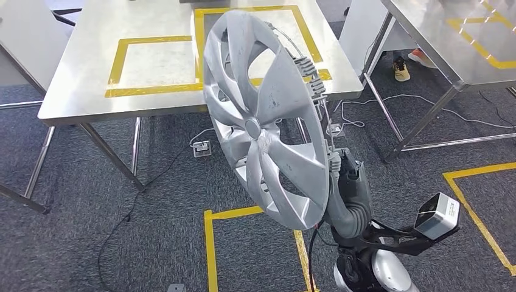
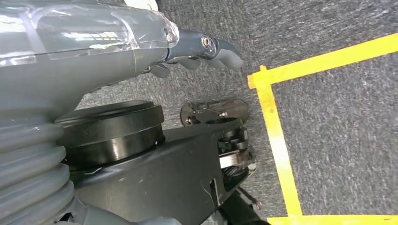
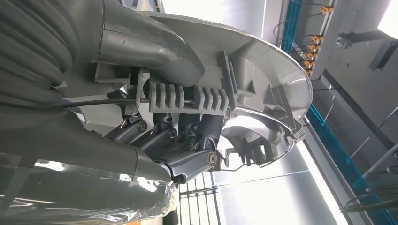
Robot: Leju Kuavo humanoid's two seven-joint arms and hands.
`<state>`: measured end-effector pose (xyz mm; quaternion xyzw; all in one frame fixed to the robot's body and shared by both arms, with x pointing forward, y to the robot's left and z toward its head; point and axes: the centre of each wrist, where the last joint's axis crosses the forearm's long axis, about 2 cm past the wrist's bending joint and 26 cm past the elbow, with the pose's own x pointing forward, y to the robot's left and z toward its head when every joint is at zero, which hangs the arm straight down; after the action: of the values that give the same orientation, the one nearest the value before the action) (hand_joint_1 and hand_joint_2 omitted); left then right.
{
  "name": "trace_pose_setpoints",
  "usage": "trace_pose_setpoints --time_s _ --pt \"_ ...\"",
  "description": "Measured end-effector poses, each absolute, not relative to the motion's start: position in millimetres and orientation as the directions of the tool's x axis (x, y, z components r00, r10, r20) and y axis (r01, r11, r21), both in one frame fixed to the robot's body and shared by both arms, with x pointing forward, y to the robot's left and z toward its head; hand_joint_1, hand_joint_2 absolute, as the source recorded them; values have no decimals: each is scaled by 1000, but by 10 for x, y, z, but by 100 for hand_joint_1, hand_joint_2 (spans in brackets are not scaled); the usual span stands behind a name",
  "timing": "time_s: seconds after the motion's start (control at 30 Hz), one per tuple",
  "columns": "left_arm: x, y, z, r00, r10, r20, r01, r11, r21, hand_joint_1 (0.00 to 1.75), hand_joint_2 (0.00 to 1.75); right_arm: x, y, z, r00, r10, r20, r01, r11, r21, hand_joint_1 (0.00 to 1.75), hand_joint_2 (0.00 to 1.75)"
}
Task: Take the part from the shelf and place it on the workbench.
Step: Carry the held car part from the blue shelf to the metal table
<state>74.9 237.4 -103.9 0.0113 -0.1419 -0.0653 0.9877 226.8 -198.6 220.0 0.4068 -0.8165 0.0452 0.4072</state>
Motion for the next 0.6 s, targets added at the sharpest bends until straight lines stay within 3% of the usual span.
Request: trace_pose_setpoints --time_s 0.6 --pt "749 2370 -1039 951 -132 280 126 991 40 0 175 2277 -1971 2195 -333 -634 698 -702 661 265 175 175"
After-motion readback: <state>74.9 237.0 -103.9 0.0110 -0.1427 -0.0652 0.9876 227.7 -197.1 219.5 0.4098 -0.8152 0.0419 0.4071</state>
